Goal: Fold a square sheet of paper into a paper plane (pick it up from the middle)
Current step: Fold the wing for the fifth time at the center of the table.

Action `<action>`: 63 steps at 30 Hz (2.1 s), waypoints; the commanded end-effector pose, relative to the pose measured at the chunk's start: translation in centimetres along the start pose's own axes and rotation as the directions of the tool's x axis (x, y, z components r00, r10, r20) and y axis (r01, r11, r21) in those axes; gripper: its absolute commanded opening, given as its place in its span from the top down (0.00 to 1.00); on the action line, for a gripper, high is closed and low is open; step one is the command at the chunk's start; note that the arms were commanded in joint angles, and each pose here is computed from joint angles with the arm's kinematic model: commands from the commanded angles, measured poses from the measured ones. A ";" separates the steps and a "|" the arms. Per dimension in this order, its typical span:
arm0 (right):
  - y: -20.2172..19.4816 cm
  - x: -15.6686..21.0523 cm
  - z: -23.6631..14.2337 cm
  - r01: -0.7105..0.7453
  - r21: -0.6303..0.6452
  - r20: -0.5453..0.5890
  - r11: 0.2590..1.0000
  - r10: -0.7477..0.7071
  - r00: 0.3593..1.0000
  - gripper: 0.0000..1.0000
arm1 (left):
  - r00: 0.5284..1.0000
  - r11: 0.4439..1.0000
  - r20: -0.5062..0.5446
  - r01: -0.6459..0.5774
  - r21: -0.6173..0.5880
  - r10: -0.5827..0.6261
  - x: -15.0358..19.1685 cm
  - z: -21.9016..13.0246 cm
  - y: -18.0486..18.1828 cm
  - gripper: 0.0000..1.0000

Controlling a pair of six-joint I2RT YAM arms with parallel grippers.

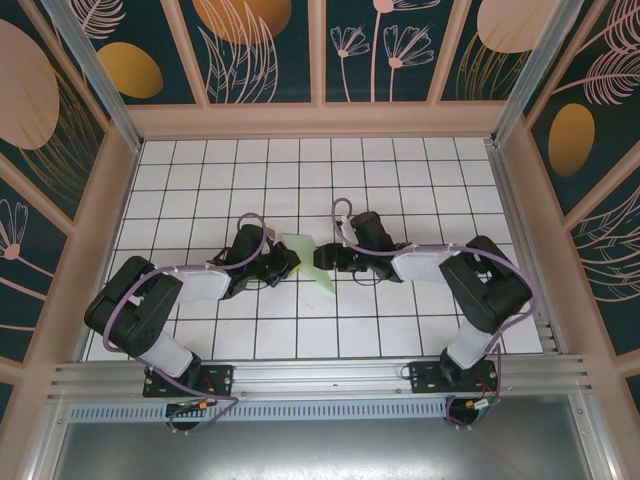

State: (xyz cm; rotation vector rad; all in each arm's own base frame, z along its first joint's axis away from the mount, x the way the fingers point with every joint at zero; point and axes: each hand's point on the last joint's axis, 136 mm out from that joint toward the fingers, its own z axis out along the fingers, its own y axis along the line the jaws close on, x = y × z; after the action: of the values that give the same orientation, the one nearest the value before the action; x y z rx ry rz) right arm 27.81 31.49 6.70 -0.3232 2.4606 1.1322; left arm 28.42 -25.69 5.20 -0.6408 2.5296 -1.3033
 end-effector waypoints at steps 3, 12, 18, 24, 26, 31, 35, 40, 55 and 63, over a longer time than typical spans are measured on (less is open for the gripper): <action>1.7 -1.7 -3.0 0.291 0.175 0.154 0.941 -0.318 0.935 0.33 | 1.000 1.000 -0.020 0.002 0.010 -0.002 0.3 0.2 -0.3 0.93; 1.4 0.3 -1.7 0.496 0.294 0.103 0.817 -0.543 0.833 0.36 | 1.000 1.000 -0.023 0.001 -0.012 -0.002 0.3 0.3 -0.1 0.93; 2.0 1.6 0.9 0.585 0.332 0.024 0.740 -0.627 0.779 0.34 | 1.000 1.000 -0.020 0.010 -0.016 -0.010 0.2 0.2 -0.1 0.93; 1.7 2.3 2.3 0.627 0.364 -0.004 0.688 -0.672 0.740 0.38 | 1.000 1.000 -0.016 0.012 -0.011 -0.012 0.1 0.2 -0.5 0.94; 1.6 2.4 2.6 0.639 0.377 -0.010 0.671 -0.687 0.727 0.41 | 1.000 1.000 -0.017 0.014 -0.012 -0.014 0.1 0.2 -0.5 0.93; 1.0 2.1 3.1 0.637 0.408 -0.018 0.653 -0.693 0.721 0.55 | 1.000 1.000 -0.016 0.016 -0.007 -0.016 0.1 0.1 -0.6 0.92; 0.8 2.0 3.3 0.633 0.416 -0.019 0.653 -0.689 0.724 0.66 | 1.000 1.000 -0.025 0.017 -0.002 -0.017 0.3 -0.1 -0.7 0.90; 0.4 2.2 3.5 0.634 0.420 -0.031 0.650 -0.688 0.725 0.78 | 0.999 1.000 -0.030 0.015 0.008 -0.015 0.3 -0.3 -1.3 0.88; 2.5 2.4 2.7 0.557 0.159 0.023 0.815 -0.567 0.823 0.88 | 0.966 0.996 0.257 -0.001 -0.087 0.024 -5.5 -7.1 -0.4 0.46; 3.7 2.2 2.3 0.429 -0.036 0.034 0.903 -0.427 0.903 0.90 | 0.956 0.996 0.282 -0.090 0.020 0.081 -4.6 -8.1 -1.0 0.43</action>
State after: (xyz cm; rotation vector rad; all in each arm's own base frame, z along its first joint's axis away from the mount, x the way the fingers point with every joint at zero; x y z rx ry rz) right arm 26.06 34.16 4.76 -0.8315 2.2176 0.7779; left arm 29.97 -18.24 10.96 -0.7094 2.2992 -1.1139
